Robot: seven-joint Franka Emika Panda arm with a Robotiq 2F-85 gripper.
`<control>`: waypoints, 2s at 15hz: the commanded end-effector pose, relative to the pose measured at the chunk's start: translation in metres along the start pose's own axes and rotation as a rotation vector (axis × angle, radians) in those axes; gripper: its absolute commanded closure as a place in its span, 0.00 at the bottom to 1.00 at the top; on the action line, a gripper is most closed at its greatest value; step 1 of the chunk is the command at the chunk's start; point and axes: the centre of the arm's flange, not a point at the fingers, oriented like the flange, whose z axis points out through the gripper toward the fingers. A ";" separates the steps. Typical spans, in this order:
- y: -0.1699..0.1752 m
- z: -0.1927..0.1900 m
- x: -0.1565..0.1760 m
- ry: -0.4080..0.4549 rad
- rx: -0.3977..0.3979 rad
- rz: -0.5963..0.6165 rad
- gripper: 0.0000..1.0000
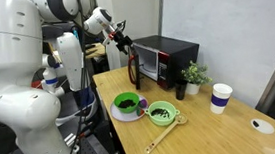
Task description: Close the microwave door
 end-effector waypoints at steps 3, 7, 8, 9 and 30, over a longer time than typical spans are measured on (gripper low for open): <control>0.075 0.043 -0.009 0.057 0.236 -0.169 0.00; 0.087 0.056 -0.018 0.069 0.216 -0.227 0.00; 0.086 0.056 -0.022 0.077 0.188 -0.228 0.00; 0.081 0.052 -0.027 0.094 0.157 -0.234 0.00; -0.021 0.059 -0.083 0.228 -0.495 -0.451 0.00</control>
